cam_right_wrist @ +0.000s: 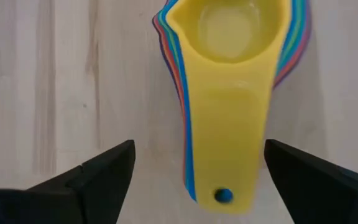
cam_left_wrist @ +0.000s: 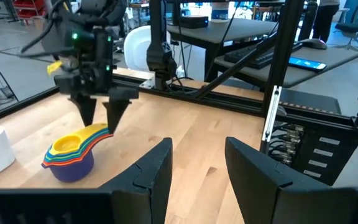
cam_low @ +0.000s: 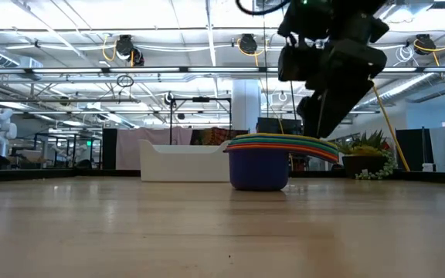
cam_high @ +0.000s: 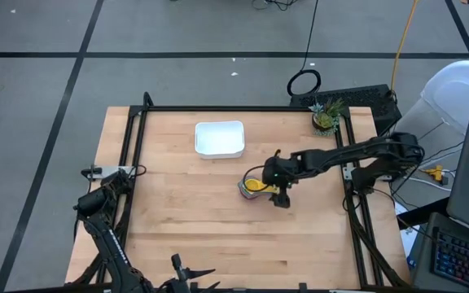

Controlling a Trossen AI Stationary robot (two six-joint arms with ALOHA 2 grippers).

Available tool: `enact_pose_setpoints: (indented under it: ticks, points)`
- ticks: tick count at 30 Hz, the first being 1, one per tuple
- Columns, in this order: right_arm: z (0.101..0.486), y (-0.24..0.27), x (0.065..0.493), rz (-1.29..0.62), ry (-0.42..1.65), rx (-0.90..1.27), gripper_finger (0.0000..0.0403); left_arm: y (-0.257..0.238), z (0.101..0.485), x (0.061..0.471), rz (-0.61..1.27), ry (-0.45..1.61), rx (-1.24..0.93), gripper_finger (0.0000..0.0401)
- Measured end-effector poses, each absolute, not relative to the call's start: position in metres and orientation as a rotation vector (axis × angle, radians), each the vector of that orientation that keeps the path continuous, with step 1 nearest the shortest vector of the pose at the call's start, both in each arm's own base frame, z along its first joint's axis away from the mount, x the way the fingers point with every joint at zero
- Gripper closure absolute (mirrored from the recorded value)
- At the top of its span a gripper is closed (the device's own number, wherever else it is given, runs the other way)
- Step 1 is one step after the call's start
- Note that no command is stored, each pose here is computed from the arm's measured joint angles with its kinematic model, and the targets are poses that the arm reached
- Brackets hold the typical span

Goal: Nest measuring cups in basket
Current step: Put the stacked measuring cups into the bin

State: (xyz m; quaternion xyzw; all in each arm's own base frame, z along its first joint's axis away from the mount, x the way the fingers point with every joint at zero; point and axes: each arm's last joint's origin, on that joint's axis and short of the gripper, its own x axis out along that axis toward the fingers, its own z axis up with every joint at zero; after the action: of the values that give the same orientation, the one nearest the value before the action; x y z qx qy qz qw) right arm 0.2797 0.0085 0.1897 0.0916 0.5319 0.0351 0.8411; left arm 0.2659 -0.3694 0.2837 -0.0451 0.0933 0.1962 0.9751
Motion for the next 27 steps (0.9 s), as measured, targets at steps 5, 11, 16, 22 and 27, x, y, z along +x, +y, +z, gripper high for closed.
enact_pose_setpoints:
  ticks: [5,11,16,22,27]
  points:
    - [0.182,0.009,0.284,0.083,1.137,0.197,0.0058,-0.369,0.284,0.265,0.395,0.19,-0.089,0.0249]
    - [0.183,0.008,0.287,0.059,1.104,0.163,0.0059,-0.369,0.283,0.265,0.395,0.191,-0.093,0.0249]
    - [0.177,0.008,0.288,0.053,1.136,0.156,0.006,-0.369,0.283,0.265,0.395,0.191,-0.092,0.0249]
    - [0.175,0.008,0.296,0.068,1.245,0.14,0.006,-0.369,0.283,0.265,0.393,0.199,-0.081,0.0249]
    - [0.178,0.008,0.312,0.079,1.368,0.09,0.006,-0.369,0.282,0.265,0.394,0.2,-0.084,0.0249]
